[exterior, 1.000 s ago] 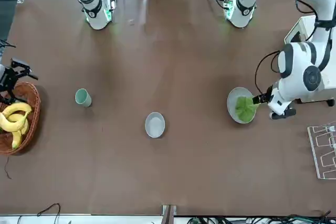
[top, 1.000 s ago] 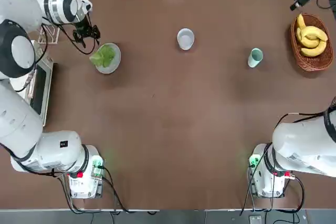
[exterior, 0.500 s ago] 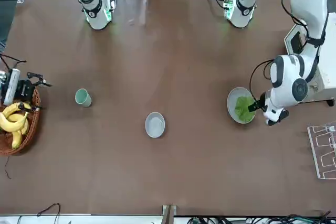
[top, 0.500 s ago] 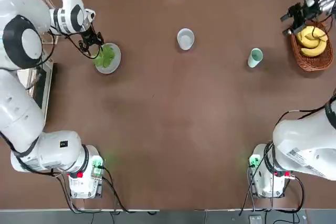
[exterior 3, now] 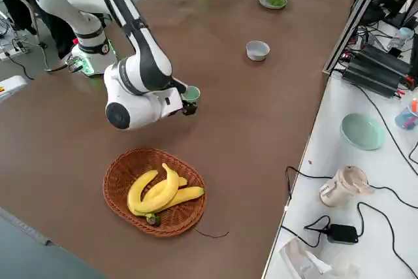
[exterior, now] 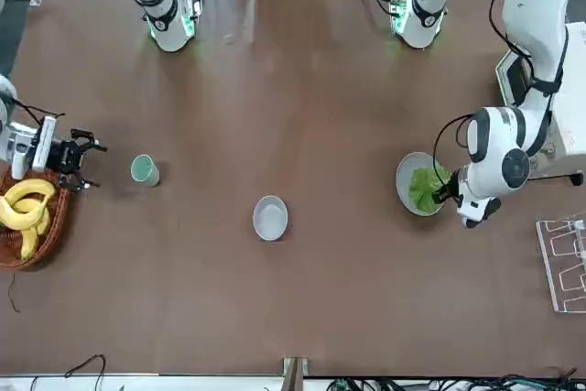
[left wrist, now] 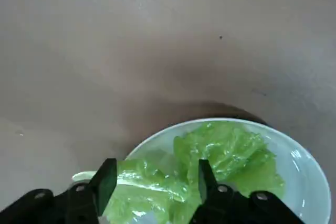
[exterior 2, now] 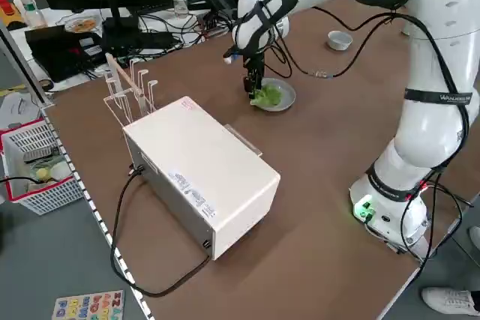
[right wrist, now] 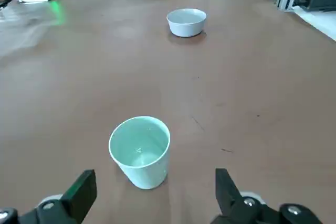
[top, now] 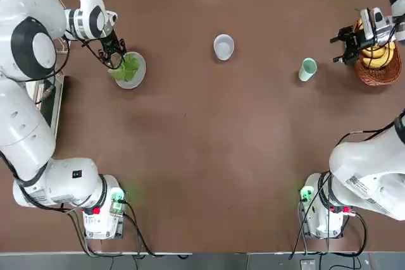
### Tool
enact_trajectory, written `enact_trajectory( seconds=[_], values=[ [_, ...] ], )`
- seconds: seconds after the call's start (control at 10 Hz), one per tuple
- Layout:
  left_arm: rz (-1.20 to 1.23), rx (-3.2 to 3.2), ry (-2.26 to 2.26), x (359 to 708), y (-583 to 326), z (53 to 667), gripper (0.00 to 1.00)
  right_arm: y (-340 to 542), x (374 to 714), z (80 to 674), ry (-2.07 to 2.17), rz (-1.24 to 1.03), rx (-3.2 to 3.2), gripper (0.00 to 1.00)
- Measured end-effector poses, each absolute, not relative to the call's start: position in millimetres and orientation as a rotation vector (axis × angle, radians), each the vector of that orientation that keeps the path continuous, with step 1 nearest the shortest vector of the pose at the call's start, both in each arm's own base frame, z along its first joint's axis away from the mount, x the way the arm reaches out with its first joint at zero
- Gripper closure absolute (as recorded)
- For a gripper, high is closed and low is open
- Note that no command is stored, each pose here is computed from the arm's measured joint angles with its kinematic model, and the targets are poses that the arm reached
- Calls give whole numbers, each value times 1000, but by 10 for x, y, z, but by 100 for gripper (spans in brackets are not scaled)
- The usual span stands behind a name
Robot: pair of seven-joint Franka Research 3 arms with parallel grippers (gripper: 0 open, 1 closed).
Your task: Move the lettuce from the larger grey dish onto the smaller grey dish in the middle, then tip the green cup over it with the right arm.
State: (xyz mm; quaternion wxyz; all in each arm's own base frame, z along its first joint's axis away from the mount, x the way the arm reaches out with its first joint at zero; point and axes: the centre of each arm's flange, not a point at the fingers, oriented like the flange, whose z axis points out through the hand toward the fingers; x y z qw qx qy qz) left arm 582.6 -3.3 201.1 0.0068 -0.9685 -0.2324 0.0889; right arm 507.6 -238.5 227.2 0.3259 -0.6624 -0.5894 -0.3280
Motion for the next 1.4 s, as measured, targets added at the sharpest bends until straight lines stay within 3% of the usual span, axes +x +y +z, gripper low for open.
enact_trajectory(
  seconds=[0.5, 0.6, 0.8, 1.2, 1.4],
  values=[
    [325, -2993, -654, 5771, -106, 1981, 49, -2544, 4924, 1537, -1480, -973, -1728, 0],
    [328, -2986, -652, 5765, -110, 1980, 60, -2523, 4950, 1497, -1496, -985, -1723, 0],
    [330, -2982, -656, 5776, -106, 2015, 92, -2440, 5002, 1442, -1498, -1002, -1706, 0],
    [313, -2966, -698, 5826, -131, 2322, 96, -2350, 5093, 1333, -1464, -1058, -1704, 0],
    [340, -2957, -760, 5945, -369, 2841, 96, -2348, 5105, 1297, -1454, -1085, -1704, 0]
  ],
)
